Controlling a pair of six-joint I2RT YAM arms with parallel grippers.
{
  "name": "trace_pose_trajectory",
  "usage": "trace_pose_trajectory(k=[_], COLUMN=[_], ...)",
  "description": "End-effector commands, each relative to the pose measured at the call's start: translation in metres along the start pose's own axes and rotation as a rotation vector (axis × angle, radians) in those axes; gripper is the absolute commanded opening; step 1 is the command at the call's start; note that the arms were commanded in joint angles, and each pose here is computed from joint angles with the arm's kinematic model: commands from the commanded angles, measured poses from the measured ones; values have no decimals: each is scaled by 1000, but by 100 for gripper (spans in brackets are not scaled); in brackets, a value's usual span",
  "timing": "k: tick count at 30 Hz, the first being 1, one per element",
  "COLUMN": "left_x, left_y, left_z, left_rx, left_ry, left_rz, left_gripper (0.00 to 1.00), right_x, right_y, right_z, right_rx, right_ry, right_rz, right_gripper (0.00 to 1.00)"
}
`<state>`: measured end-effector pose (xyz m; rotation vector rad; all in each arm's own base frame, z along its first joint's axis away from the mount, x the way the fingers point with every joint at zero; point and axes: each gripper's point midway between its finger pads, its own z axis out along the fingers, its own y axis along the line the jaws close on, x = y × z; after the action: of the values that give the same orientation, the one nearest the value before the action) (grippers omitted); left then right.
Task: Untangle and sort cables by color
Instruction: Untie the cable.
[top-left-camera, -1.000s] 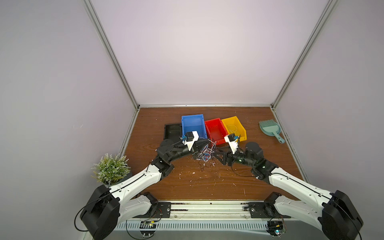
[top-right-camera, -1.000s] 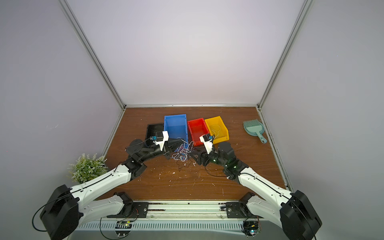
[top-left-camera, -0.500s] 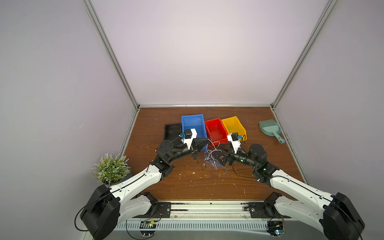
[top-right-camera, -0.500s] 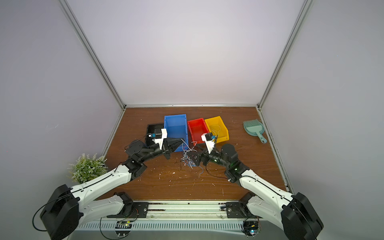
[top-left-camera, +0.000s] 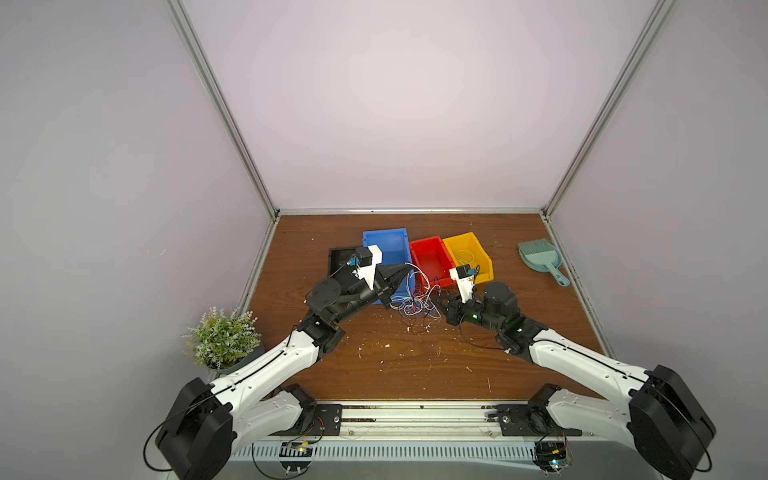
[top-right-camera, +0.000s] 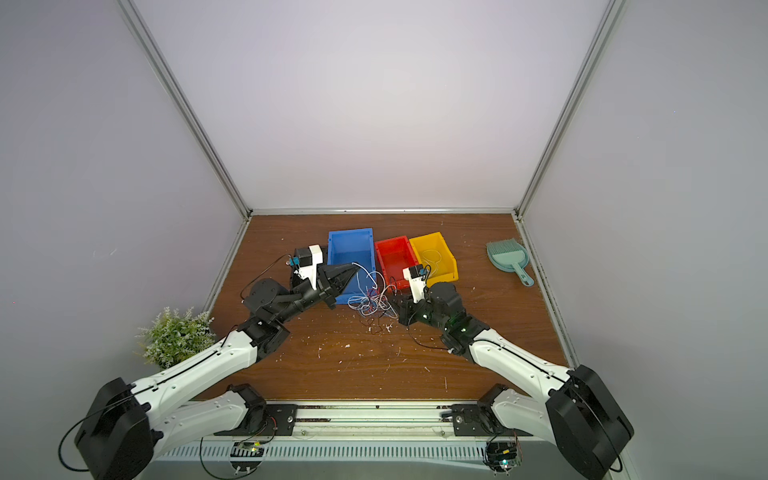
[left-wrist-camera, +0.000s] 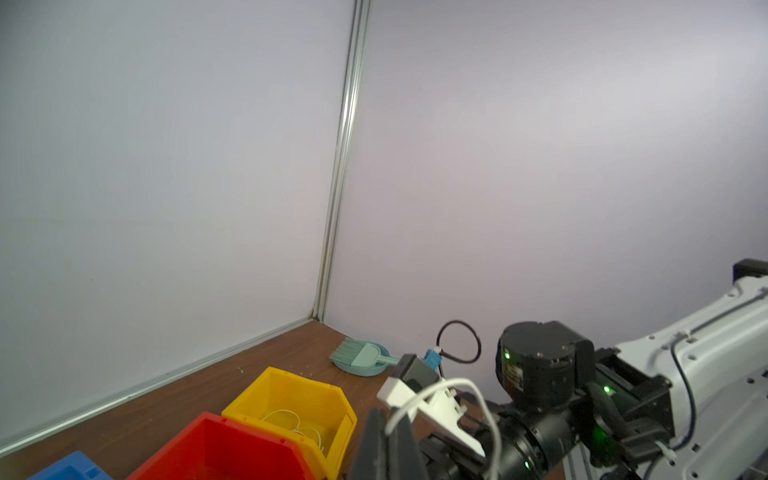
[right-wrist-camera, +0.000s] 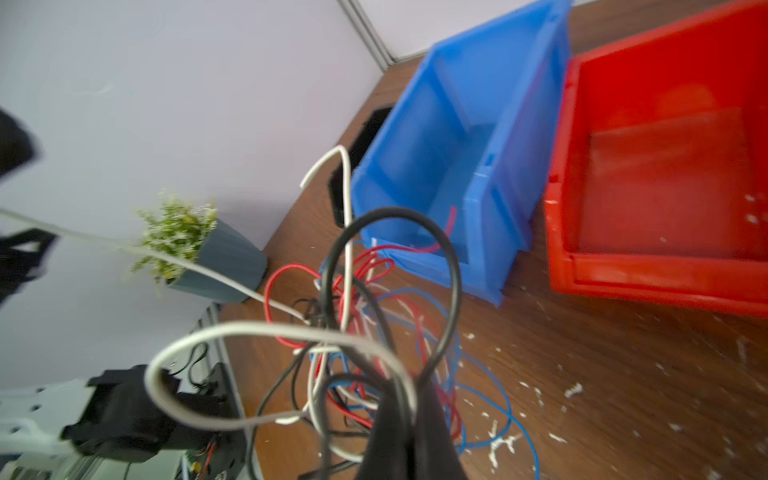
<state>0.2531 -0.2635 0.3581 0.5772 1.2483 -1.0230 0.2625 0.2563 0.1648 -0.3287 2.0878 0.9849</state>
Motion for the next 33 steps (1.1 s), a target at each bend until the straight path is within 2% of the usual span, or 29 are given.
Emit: trace_pose_trajectory(k=[1,8,14,23,28,33], left_x=[-46,-91,-130,-214,-233,-269], left_y=[5,16,3,-26,-34,-39], left_z=[-1,-8,-5,9,17,11], left_rx=[-70,-219,-202,-140,-102,-149], left_ry=[-99,-125,-157,-269,-312,-407], left_rz=[58,198,278,440,466,529], left_gripper=[0,0,0,0,0,0], right_x=[20,65,87,115,117,122], right_y=[-40,-88,-112,-125,-125,-131], right_z=[-7,-23,-33,-35,-33,-35], right_rx=[188,392,485,519,507,536], right_ry=[52,198,262,344,360,368], right_rz=[62,136,191,225,221,220], right_gripper=[0,0,0,0,0,0])
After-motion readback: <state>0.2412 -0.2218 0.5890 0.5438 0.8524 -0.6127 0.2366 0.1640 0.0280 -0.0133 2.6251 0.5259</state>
